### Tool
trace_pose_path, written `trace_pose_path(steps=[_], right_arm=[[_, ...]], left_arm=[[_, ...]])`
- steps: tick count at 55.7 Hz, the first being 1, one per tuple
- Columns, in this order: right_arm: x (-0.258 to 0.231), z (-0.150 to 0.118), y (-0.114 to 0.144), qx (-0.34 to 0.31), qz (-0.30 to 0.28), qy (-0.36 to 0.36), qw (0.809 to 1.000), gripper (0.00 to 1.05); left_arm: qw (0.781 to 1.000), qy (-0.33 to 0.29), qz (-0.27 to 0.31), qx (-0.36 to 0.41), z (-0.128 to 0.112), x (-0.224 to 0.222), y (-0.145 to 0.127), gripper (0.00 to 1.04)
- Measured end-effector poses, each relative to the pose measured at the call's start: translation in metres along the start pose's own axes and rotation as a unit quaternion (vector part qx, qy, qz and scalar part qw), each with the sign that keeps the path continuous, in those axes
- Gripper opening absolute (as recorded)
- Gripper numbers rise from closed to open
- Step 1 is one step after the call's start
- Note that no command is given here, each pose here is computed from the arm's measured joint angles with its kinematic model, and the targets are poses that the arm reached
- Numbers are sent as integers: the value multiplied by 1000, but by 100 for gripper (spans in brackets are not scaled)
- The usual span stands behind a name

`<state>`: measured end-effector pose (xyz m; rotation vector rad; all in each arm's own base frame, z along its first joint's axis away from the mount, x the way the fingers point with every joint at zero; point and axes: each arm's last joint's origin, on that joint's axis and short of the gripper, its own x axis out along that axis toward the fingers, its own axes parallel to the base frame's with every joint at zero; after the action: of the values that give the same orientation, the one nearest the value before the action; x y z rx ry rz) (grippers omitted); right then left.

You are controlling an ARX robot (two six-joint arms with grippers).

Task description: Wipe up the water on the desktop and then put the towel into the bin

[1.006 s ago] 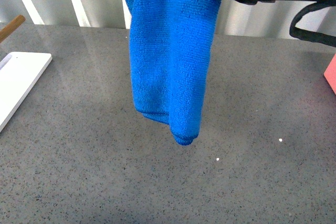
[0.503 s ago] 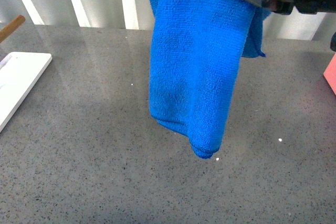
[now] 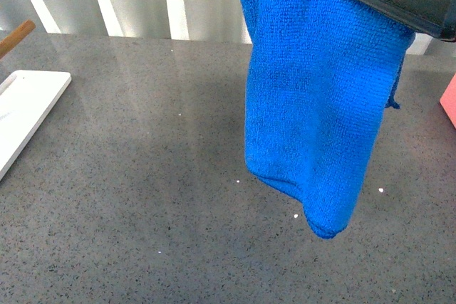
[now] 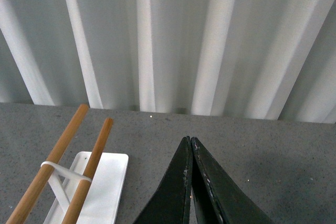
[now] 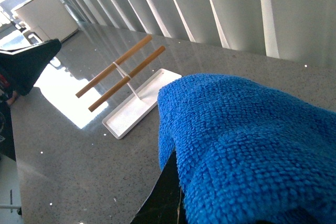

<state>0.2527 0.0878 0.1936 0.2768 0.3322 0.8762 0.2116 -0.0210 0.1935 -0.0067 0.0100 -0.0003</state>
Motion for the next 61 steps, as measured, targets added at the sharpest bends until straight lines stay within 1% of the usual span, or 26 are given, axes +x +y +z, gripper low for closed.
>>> trace_pose_path(steps=[14, 17, 22, 33, 36, 39, 61], right_arm=[[-8, 4, -2, -2, -7, -10, 1000, 4], [-9, 4, -2, -2, -7, -9, 1000, 4], [-10, 5, -2, -2, -7, -8, 1000, 4], [-13, 3, -5, -2, -7, -4, 1000, 4], [-13, 3, -6, -2, -9, -5, 1000, 4], [-14, 3, -7, -2, -11, -5, 1000, 4], [-16, 2, -9, 1, -19, 0, 1000, 4]], left_arm=[[1000, -1, -2, 0, -11, -30, 9, 3], [1000, 0, -12, 0, -13, -34, 14, 3], [1000, 0, 0, 0, -16, -43, 20, 3], [1000, 0, 0, 0, -21, -57, 21, 3], [1000, -8, -1, 0, -25, -61, 21, 3], [1000, -2, -1, 0, -29, -64, 21, 3], [1000, -14, -1, 0, -21, -83, 21, 3]])
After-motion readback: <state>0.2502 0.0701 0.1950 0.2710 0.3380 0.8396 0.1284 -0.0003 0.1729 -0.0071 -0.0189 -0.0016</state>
